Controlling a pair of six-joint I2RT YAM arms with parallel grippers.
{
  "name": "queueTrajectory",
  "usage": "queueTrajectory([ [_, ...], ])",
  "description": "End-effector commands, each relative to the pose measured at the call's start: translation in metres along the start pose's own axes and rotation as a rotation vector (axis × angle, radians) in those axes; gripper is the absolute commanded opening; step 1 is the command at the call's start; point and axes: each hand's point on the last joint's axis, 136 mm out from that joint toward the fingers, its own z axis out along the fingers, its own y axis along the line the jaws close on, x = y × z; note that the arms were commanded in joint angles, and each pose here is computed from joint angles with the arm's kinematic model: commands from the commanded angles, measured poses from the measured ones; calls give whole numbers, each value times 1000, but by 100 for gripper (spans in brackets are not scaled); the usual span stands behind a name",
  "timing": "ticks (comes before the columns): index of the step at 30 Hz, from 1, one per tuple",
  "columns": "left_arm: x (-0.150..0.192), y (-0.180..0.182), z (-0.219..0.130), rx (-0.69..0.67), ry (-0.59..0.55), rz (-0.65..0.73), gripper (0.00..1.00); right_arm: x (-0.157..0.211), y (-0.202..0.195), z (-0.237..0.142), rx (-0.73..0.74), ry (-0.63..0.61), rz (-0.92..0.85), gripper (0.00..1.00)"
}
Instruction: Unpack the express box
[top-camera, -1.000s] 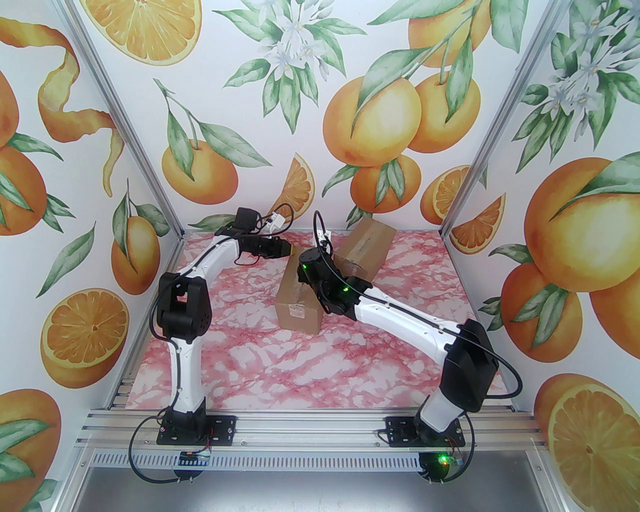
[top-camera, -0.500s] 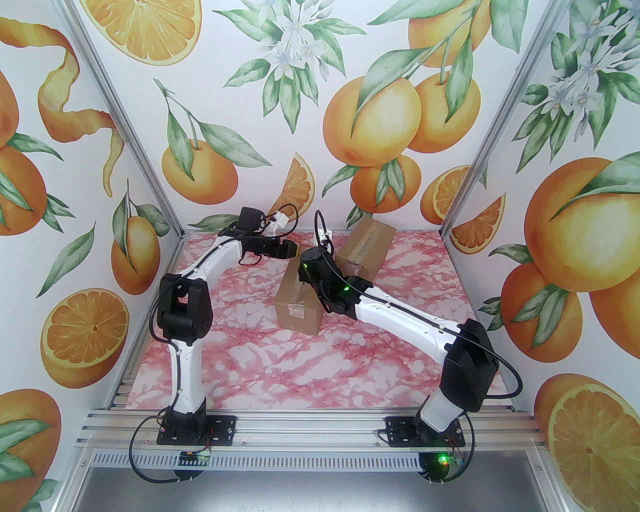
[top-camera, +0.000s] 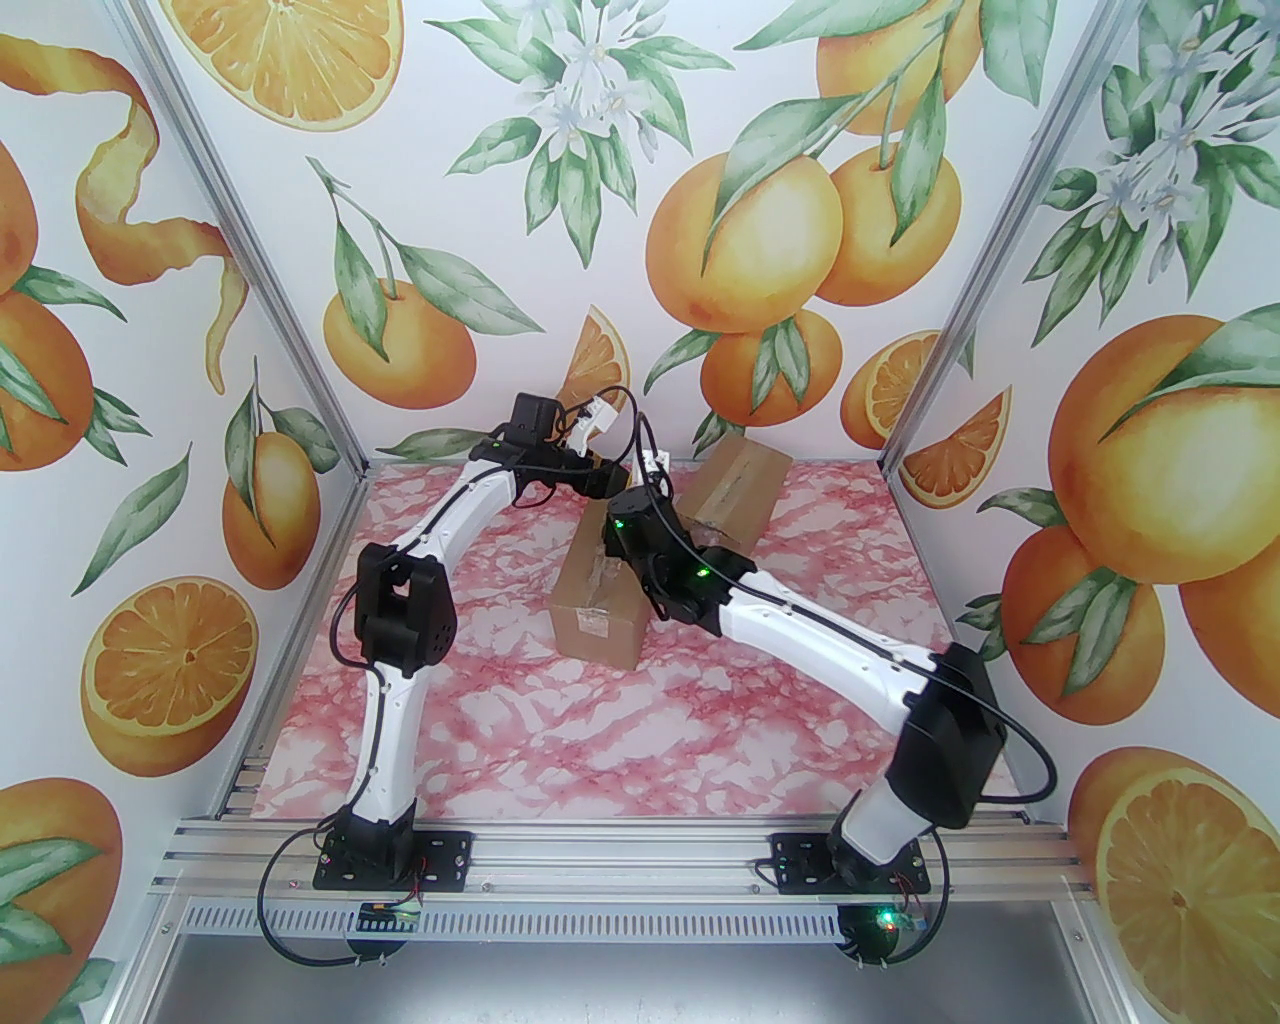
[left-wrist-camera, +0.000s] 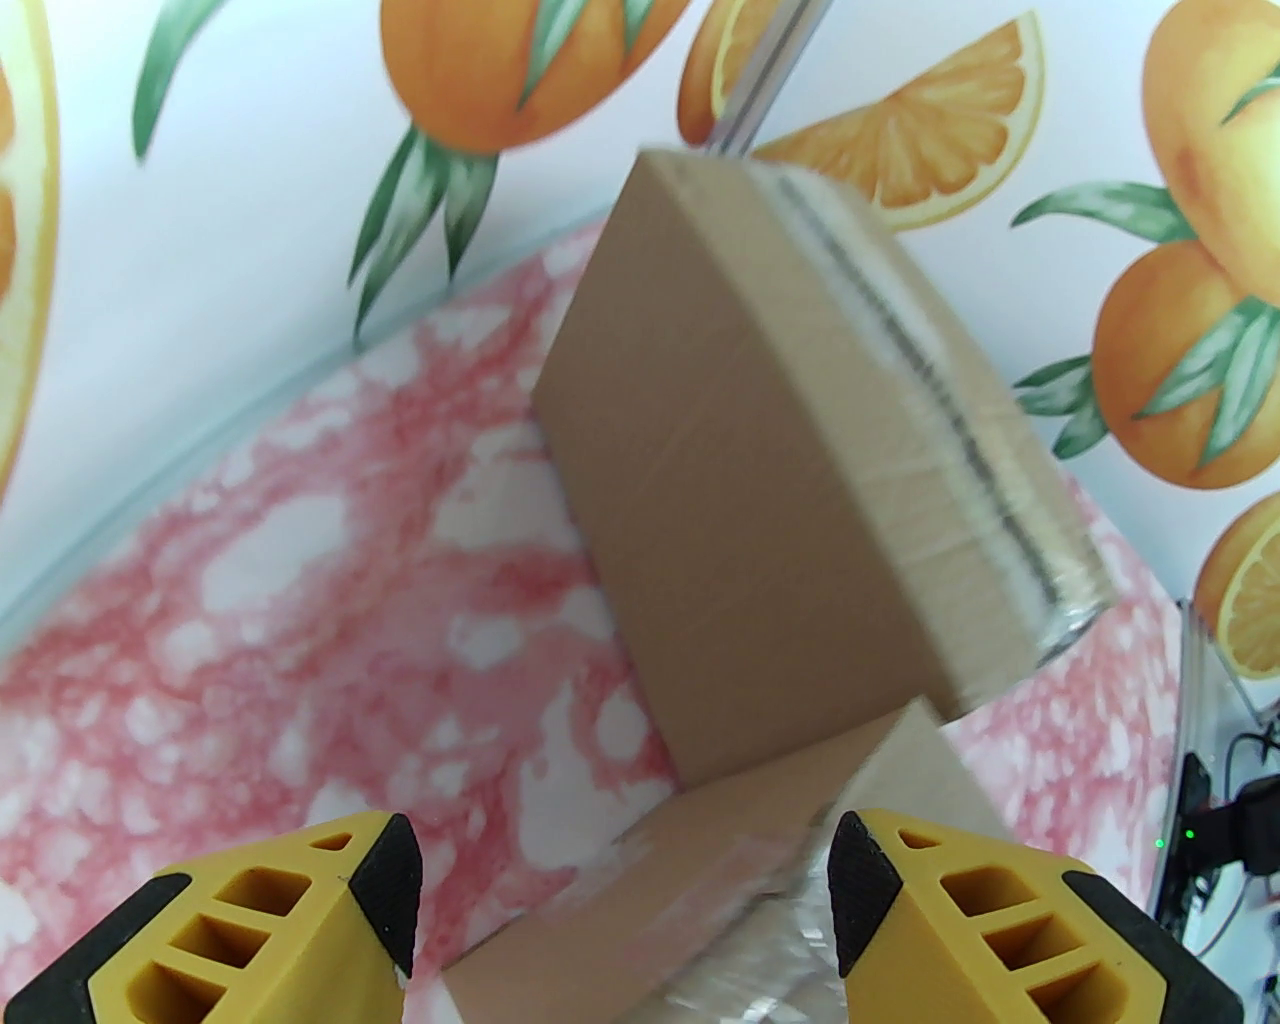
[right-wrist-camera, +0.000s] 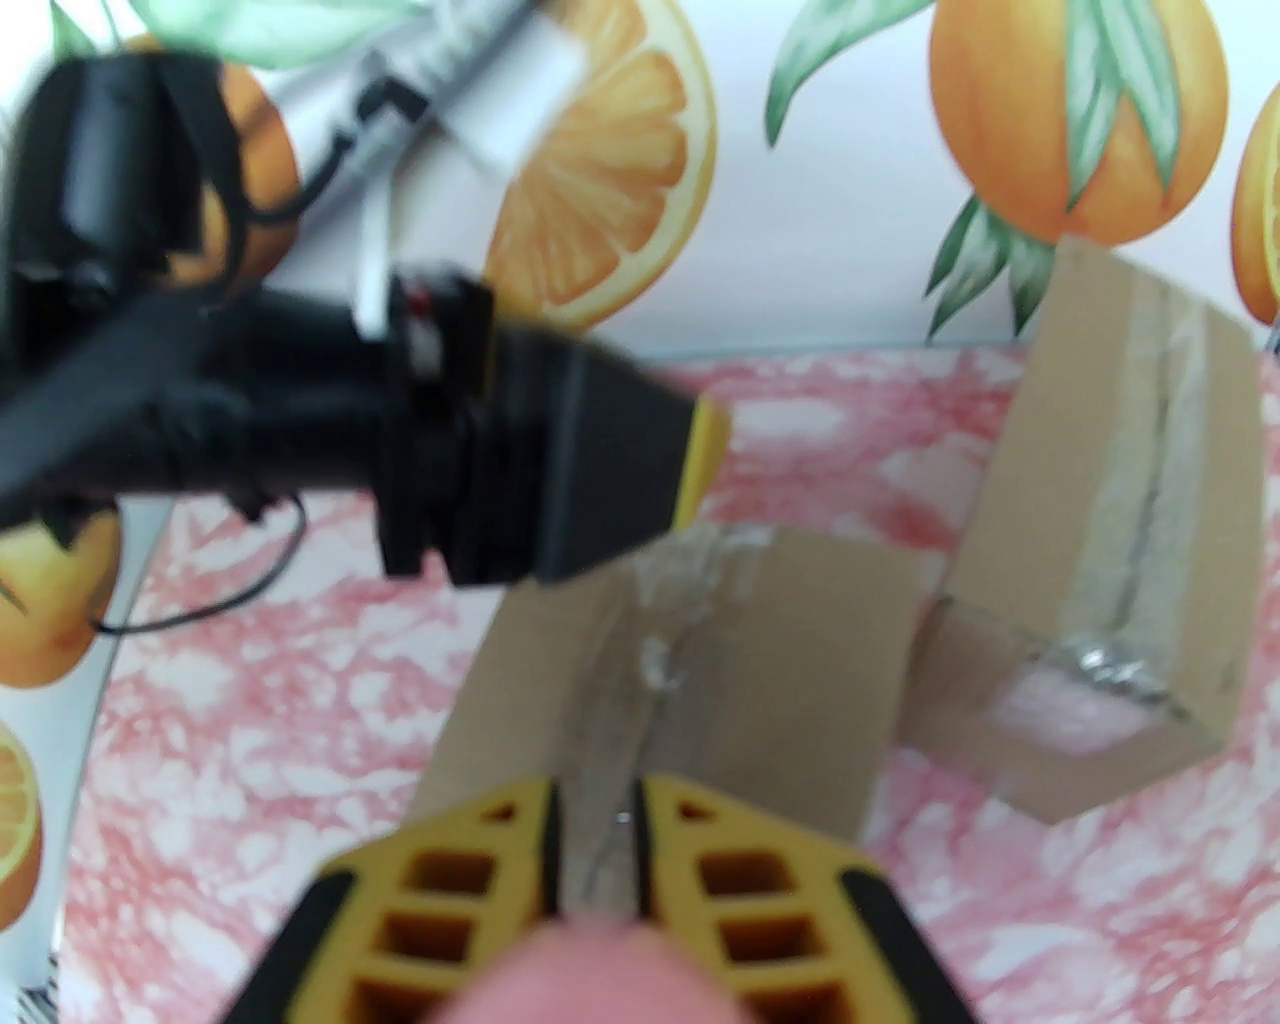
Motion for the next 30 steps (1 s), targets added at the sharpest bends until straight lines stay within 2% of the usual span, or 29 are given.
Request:
queueTrajectory([
  [1,11,-1,3,26,19,10,68,-35,-36,-27,101,-72,-19,0],
  [5,24,2,0,3,45,-3,66,-25,-71,-34,183,-53,-26,0],
  [8,31,5,-8,-28,56,-16,65,9,-86,-20,235,53,-83,0],
  [11,43,12,-20,-73,64,-54,64,39,-83,4,236,125,-121,0],
  [19,76,37,-73,-272,37,-236,62,61,-43,66,124,174,-188,0],
  [24,99,42,-114,-457,20,-379,63,57,4,103,-64,157,-188,0],
  [30,112,33,-159,-604,-82,-509,64,44,63,128,-283,139,-180,0],
])
